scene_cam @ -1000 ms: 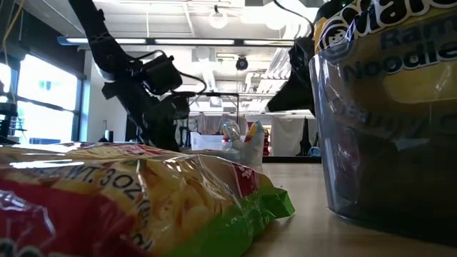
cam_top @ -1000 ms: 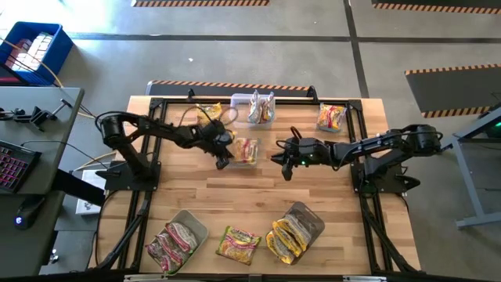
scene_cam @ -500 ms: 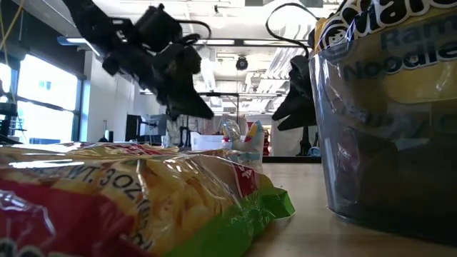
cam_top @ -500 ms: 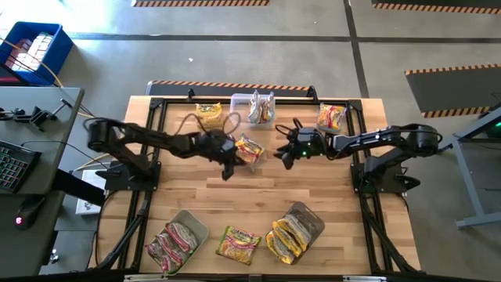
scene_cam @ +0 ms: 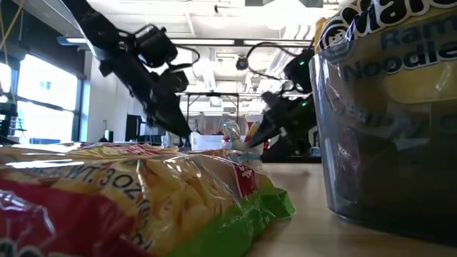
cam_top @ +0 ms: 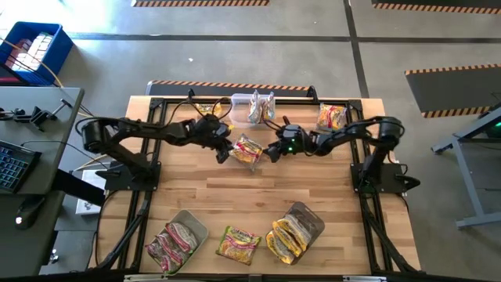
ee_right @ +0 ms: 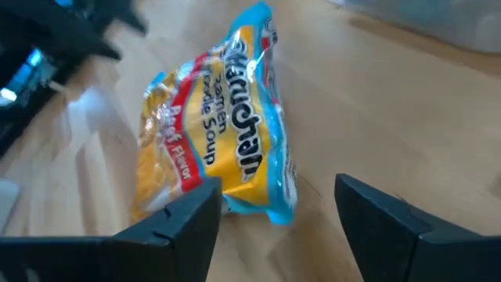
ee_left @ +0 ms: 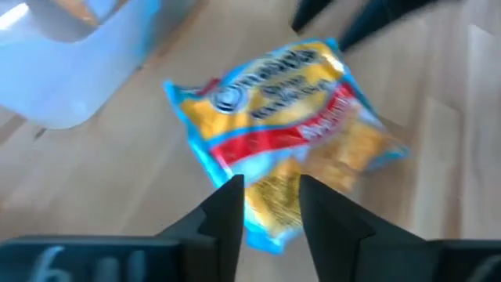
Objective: Sort Maruchan noodles
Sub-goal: Put the light blue noodle pack into the transparent bin
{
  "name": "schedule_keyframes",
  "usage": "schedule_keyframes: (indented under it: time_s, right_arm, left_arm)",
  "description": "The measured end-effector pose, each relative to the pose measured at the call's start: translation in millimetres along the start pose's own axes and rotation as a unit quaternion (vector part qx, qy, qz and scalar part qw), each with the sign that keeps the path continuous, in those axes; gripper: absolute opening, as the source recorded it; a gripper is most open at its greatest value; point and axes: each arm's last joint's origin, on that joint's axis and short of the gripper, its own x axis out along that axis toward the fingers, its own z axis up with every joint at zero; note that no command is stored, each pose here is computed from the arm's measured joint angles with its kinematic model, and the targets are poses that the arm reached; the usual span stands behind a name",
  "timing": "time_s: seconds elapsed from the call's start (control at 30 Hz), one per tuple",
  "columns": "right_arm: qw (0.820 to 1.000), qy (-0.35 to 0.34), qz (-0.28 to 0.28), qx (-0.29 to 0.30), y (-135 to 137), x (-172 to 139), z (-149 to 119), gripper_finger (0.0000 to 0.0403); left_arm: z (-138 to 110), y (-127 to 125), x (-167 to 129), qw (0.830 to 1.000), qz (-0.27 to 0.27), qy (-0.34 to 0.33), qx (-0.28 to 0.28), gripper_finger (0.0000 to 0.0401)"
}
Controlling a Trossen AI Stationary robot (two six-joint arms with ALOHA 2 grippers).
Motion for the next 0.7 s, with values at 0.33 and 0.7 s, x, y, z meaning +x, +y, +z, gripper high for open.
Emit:
schedule_keyframes:
  time_s: [0.33, 0.7]
  right_arm:
    - [0.997, 0.02, 0.029, -0.074, 6.3, 32.2, 8.2, 0.0233]
    - [0.986, 0.044, 0.042, -0.157, 14.7, 37.2, 5.4, 0.0105]
  left_arm:
    - [-5.0, 31.2, 24.5, 0.997, -0.024, 0.0, -0.077, 0.0178]
    - [-3.3, 32.9, 25.9, 0.997, -0.04, -0.01, -0.068, 0.0186]
